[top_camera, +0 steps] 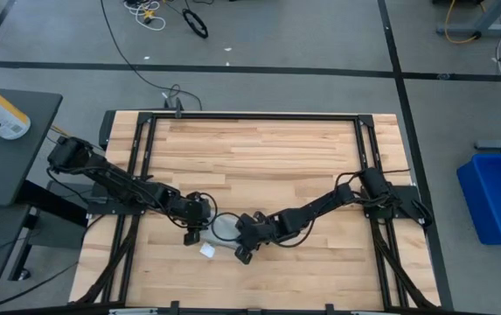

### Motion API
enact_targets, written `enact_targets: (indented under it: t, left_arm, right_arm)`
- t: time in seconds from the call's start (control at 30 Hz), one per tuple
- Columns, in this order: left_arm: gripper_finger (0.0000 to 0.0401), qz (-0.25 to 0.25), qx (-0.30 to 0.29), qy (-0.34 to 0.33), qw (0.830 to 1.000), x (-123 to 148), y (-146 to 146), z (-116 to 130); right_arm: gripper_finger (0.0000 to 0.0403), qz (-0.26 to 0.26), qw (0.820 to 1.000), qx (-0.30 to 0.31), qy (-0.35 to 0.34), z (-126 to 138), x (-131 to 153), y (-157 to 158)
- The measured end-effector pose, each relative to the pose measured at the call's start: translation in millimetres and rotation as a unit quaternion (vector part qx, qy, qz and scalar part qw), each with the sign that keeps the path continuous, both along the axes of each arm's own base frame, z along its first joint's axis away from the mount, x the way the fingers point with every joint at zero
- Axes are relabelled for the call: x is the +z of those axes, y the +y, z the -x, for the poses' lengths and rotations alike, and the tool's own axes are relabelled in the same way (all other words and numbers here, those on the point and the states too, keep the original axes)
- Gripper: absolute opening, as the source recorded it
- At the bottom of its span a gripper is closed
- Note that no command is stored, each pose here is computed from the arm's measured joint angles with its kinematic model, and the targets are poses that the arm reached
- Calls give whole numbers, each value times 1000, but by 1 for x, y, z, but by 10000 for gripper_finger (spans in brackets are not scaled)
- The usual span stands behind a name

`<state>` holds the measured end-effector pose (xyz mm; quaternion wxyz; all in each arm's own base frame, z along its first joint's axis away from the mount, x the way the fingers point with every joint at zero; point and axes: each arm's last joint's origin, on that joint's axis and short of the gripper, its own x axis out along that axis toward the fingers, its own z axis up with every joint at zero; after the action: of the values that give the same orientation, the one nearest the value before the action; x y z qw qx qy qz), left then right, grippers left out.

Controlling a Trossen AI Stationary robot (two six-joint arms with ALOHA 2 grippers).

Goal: Fold microfiber towels
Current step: Fold the gray towel

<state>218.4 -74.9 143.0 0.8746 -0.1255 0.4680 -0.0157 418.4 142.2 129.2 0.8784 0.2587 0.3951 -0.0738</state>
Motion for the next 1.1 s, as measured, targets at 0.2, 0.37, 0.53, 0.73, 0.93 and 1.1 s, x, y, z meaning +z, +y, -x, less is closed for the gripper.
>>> enact_targets:
  t: [0.2,0.37,0.53,0.73,0.93,1.1]
  left_arm:
    - [122,1,3,2,1000,-5,1,3]
    - [122,14,10,-1,1000,-13,3,9]
    - [122,23,6,-11,1000,-17,3,11]
    - [122,20,-5,-19,1000,-16,3,10]
    - [122,19,-9,-25,999,-15,3,9]
    - [122,34,-12,-46,998,-12,-1,6]
  right_arm:
    - [147,47,998,-29,-16,6,61,-5]
    - [229,51,996,-54,39,27,74,-11]
    - [256,-13,989,-74,124,53,50,-6]
    - [238,-117,980,-94,129,67,29,13]
    - [234,-205,969,-124,57,70,11,13]
    - [246,-236,957,-163,34,79,-7,4]
